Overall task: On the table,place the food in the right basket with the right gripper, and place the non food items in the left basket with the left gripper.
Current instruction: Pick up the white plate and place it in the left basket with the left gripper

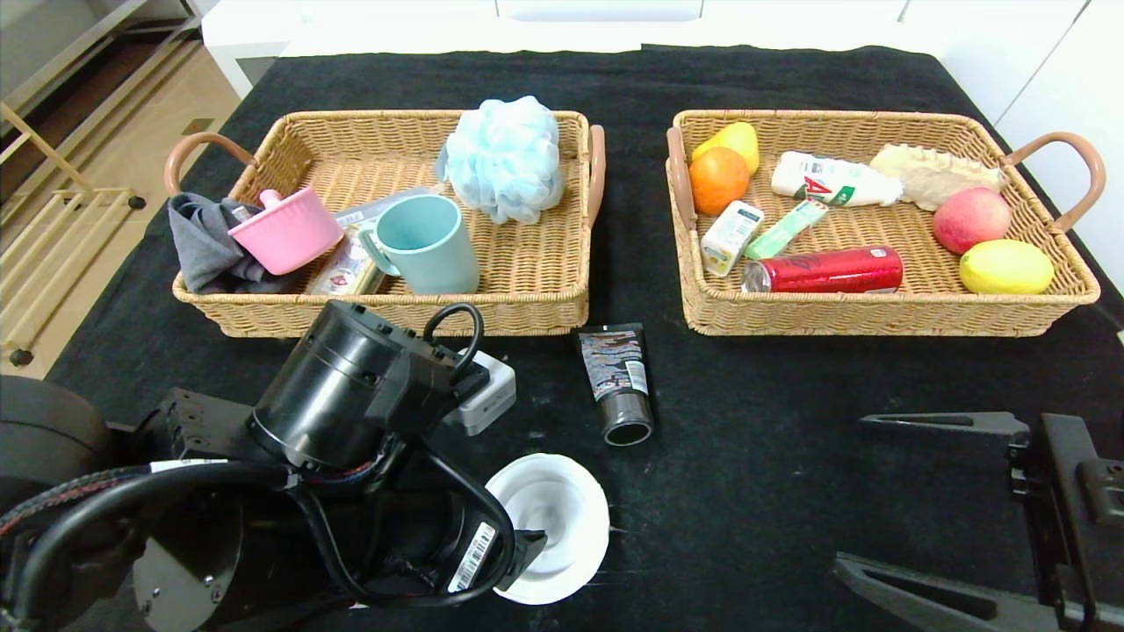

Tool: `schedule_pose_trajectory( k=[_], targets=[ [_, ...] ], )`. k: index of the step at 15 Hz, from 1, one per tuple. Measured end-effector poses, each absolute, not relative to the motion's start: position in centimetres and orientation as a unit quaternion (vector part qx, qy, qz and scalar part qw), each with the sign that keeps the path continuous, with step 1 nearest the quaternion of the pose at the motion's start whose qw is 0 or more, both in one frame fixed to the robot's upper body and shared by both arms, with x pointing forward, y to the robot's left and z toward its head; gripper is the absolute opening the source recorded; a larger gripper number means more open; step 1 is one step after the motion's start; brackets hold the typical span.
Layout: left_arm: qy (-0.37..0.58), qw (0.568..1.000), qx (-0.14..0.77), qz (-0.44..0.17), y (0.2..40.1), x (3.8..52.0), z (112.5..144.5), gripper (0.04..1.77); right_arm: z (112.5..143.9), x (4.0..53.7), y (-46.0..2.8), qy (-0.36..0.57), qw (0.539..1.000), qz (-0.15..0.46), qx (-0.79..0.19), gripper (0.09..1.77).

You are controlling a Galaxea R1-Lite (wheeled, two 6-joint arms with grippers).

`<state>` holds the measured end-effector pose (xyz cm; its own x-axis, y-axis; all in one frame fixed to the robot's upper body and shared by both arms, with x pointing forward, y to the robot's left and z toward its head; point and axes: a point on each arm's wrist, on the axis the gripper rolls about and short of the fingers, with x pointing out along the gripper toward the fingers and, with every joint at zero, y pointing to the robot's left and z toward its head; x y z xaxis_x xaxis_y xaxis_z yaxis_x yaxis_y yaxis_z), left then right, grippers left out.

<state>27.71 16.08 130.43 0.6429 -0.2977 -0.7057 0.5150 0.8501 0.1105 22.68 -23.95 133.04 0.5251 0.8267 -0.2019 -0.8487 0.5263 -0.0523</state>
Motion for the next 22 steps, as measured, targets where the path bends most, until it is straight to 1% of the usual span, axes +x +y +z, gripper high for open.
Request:
schedule_pose_trajectory(
  k=[5,6,9,13,14,22],
  targets=[
    [0.365,0.890,0.158,-0.224,15.9,28.0,129.9,1.72,133.1,22.7,-24.0,0.074,0.871,0.481,-0.072,1.71],
    [0.366,0.889,0.159,-0.223,15.8,28.0,129.7,1.64,133.1,22.7,-24.0,0.073,0.871,0.481,-0.072,1.71],
    [0.370,0.888,0.161,-0.222,15.7,28.2,129.5,1.16,133.2,22.7,-23.9,0.072,0.871,0.480,-0.072,1.71],
    [0.373,0.887,0.162,-0.221,15.6,28.3,129.3,0.72,133.2,22.7,-23.9,0.073,0.871,0.481,-0.072,1.71],
    [0.373,0.887,0.162,-0.221,15.5,28.3,129.2,0.52,133.1,22.7,-23.9,0.074,0.871,0.481,-0.072,1.71],
    [0.380,0.884,0.167,-0.215,15.5,28.6,128.7,0.51,133.1,22.7,-24.0,0.074,0.870,0.481,-0.072,1.71]
  ],
)
